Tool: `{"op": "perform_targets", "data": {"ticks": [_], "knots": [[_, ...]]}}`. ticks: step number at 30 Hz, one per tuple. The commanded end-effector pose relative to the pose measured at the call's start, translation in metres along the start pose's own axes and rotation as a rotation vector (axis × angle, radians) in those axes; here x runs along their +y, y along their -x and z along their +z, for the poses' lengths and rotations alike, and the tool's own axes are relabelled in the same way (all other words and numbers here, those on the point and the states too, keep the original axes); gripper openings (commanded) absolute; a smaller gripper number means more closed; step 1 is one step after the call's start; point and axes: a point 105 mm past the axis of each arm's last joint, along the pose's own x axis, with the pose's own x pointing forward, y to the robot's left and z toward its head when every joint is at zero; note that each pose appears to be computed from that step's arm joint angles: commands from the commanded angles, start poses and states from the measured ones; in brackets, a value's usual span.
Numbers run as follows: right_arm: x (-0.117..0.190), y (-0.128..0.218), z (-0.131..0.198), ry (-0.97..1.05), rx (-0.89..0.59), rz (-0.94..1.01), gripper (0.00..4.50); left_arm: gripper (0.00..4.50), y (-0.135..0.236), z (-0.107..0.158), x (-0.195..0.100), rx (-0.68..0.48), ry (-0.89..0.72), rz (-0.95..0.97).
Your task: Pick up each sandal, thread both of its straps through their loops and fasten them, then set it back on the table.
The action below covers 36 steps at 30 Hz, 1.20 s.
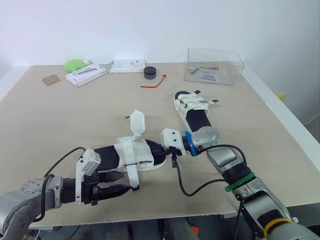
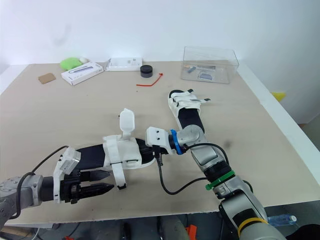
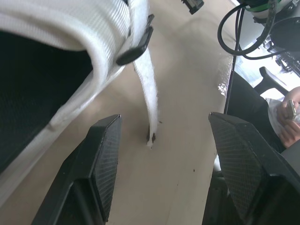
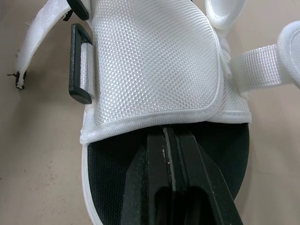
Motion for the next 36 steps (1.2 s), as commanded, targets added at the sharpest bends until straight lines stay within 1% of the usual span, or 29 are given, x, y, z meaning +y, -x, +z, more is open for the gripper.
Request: {"op": "perform_targets", "data": {"ticks": [1, 8, 9, 10, 12, 14, 15, 16, 19, 23, 27, 32, 36], "knots": [[0.006, 0.000, -0.026, -0.058, 0.104, 0.015, 0.00, 3.05, -0.009, 0.002, -0.005, -0.013, -0.017, -0.028], [0.006, 0.001, -0.025, -0.055, 0.101, 0.011, 0.00, 3.05, -0.027, 0.006, -0.002, -0.044, 0.019, -0.058], [0.007, 0.001, -0.025, -0.054, 0.101, 0.011, 0.00, 2.68, -0.027, 0.006, 0.000, -0.043, 0.021, -0.057], [0.007, 0.002, -0.025, -0.054, 0.101, 0.010, 0.00, 2.54, -0.028, 0.006, 0.002, -0.041, 0.029, -0.056], [0.007, 0.003, -0.026, -0.054, 0.104, 0.008, 0.00, 1.84, -0.027, 0.006, 0.002, -0.042, 0.045, -0.068], [0.007, 0.004, -0.026, -0.054, 0.106, 0.006, 0.00, 0.84, -0.024, 0.009, -0.004, -0.055, 0.075, -0.106], [0.007, 0.004, -0.026, -0.054, 0.106, 0.005, 0.00, 0.25, -0.023, 0.010, -0.007, -0.058, 0.088, -0.121], [0.007, 0.004, -0.026, -0.055, 0.106, 0.005, 0.00, 0.07, -0.021, 0.010, -0.009, -0.058, 0.095, -0.131], [0.007, 0.004, -0.026, -0.055, 0.107, 0.003, 0.00, 0.07, -0.006, 0.003, -0.025, -0.024, 0.129, -0.178], [0.010, 0.003, -0.027, -0.058, 0.105, 0.011, 0.00, 0.07, -0.002, -0.010, -0.036, 0.014, 0.137, -0.179], [0.011, 0.000, -0.027, -0.058, 0.101, 0.015, 0.00, 0.07, -0.006, -0.014, -0.038, 0.008, 0.129, -0.169], [0.011, 0.000, -0.026, -0.056, 0.101, 0.018, 0.00, 0.07, -0.008, -0.020, -0.037, 0.026, 0.077, -0.144], [0.010, 0.000, -0.027, -0.055, 0.106, 0.020, 0.00, 0.07, -0.005, -0.027, -0.038, 0.085, -0.001, -0.144]]}}
